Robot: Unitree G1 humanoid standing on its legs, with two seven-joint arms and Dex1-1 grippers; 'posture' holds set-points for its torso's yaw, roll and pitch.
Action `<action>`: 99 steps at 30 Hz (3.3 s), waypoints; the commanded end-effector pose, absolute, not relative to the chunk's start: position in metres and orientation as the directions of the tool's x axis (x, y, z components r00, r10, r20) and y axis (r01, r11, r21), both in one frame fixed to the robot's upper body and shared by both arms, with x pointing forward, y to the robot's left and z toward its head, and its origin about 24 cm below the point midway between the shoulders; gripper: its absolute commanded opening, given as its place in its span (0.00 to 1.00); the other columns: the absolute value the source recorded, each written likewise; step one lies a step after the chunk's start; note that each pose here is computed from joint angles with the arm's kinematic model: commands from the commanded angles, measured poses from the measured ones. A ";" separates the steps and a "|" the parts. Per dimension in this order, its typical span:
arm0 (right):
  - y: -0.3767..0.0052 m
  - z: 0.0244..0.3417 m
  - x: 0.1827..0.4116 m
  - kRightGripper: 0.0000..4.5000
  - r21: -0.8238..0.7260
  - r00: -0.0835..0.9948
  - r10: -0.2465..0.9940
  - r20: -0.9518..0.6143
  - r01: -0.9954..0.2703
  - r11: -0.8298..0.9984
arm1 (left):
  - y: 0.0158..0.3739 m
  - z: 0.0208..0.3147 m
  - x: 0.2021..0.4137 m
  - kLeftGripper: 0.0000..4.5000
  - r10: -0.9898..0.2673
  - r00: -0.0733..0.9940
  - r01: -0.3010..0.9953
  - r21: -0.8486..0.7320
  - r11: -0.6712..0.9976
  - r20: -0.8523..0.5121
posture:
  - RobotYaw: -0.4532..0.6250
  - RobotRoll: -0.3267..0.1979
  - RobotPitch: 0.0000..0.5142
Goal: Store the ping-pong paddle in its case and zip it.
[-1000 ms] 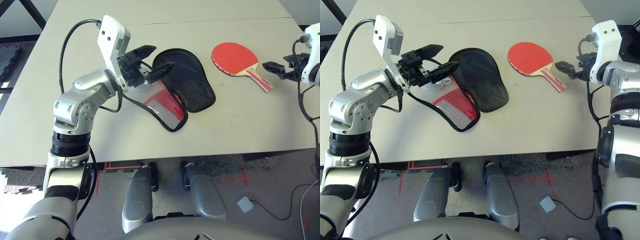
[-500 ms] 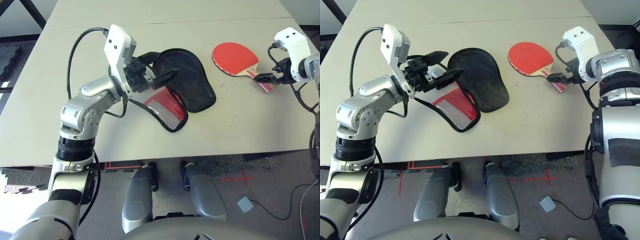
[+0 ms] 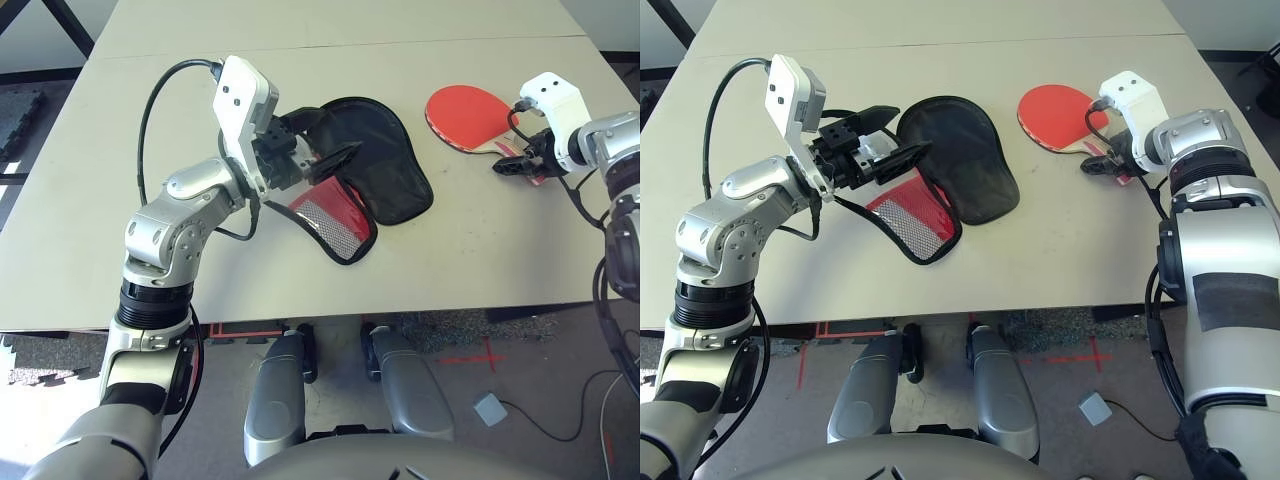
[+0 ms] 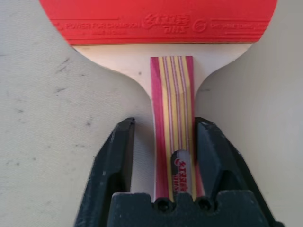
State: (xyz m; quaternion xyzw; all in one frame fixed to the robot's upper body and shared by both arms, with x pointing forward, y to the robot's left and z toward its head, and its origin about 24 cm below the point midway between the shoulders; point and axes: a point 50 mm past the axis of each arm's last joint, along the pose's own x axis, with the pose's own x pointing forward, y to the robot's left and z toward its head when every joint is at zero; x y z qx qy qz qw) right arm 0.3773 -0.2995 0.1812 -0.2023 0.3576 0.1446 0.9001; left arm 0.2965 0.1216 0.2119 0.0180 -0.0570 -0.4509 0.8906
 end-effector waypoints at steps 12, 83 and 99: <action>-0.300 0.193 0.382 0.22 -0.221 0.823 0.188 -0.537 -0.352 0.910 | 0.121 0.210 0.299 1.00 -0.811 0.581 0.801 0.131 0.585 0.066 | 0.43 0.62 0.47; -0.125 0.187 0.318 0.99 0.016 0.575 0.404 -0.711 -0.562 0.827 | 0.149 0.225 0.292 1.00 -0.755 0.656 0.733 0.238 0.637 -0.003 | 0.50 0.62 0.52; -0.201 0.222 0.324 0.99 0.122 0.513 0.719 -0.468 -0.769 0.628 | 0.163 0.234 0.290 1.00 -0.754 0.656 0.730 0.276 0.625 -0.028 | 0.49 0.62 0.50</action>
